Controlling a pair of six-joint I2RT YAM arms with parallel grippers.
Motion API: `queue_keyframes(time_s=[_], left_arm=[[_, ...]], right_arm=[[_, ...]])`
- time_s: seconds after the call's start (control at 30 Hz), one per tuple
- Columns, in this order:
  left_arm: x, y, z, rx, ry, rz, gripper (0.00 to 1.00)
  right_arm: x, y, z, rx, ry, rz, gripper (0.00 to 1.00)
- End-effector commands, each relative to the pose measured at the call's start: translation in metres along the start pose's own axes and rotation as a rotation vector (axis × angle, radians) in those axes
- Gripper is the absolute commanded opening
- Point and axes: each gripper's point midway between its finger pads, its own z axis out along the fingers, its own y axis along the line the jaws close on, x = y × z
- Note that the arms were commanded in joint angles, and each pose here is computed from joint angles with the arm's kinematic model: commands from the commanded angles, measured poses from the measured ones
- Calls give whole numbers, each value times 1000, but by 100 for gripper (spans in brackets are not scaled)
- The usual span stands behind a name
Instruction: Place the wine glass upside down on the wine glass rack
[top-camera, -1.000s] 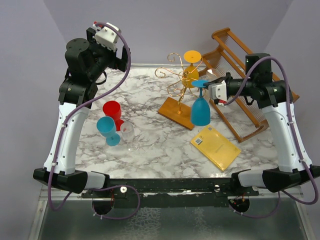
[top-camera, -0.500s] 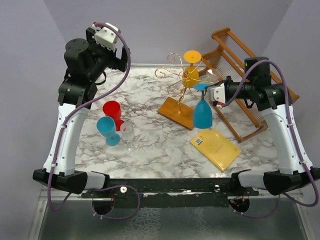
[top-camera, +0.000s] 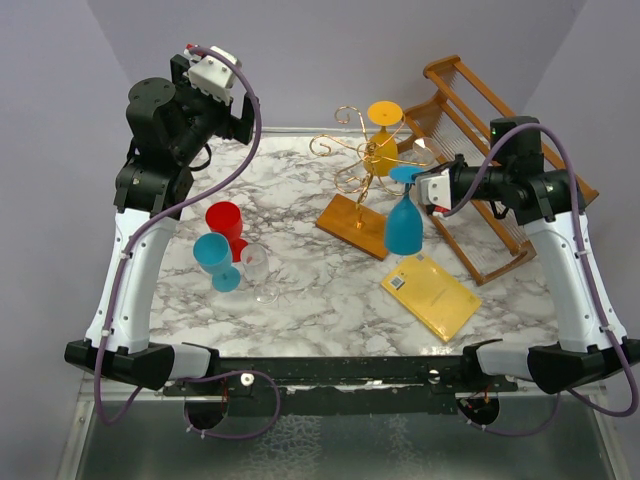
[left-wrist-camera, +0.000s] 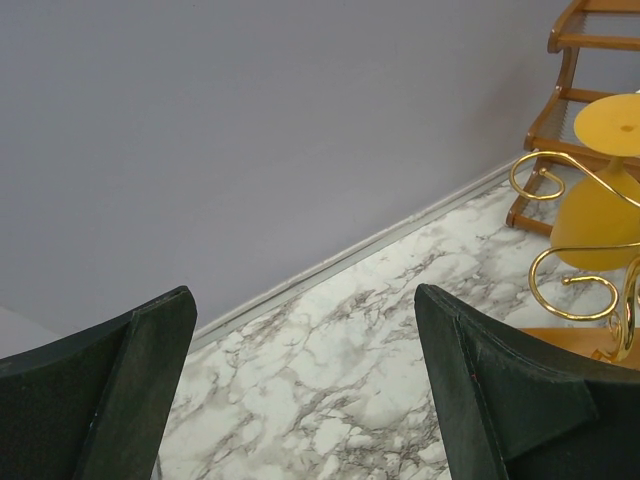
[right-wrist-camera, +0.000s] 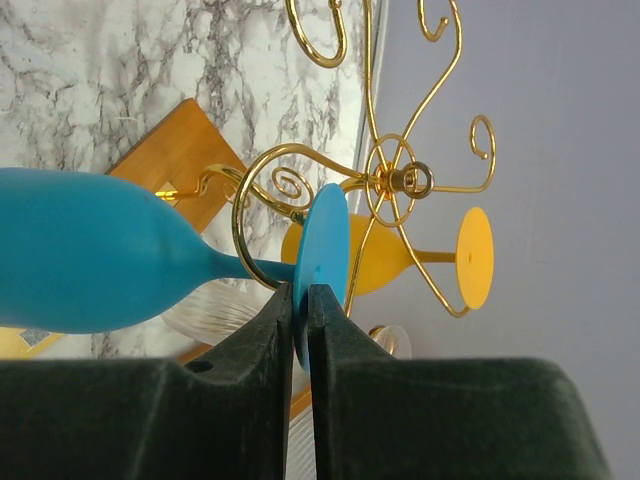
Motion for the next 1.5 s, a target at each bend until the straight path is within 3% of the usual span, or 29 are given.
queue_keyframes(time_s=[0.0,0.7,0.9,1.2,1.47], left_arm=[[-11,3,-10,-11,-32,18,94],[-4,2,-13,-9,-13,35,94],[4,1,-16,-9,7,44,94],[28,0,-25,-21,70,52,95],[64,-1,-49,-37,169,-17,96]], right_arm=[[-2,8,-4,-11,16,19,12],[5,18,-11,-28,77,48,24],[10,23,-16,-19,120,85,36],[20,20,-34,87,238,209,43],[40,12,-75,300,391,369,48]])
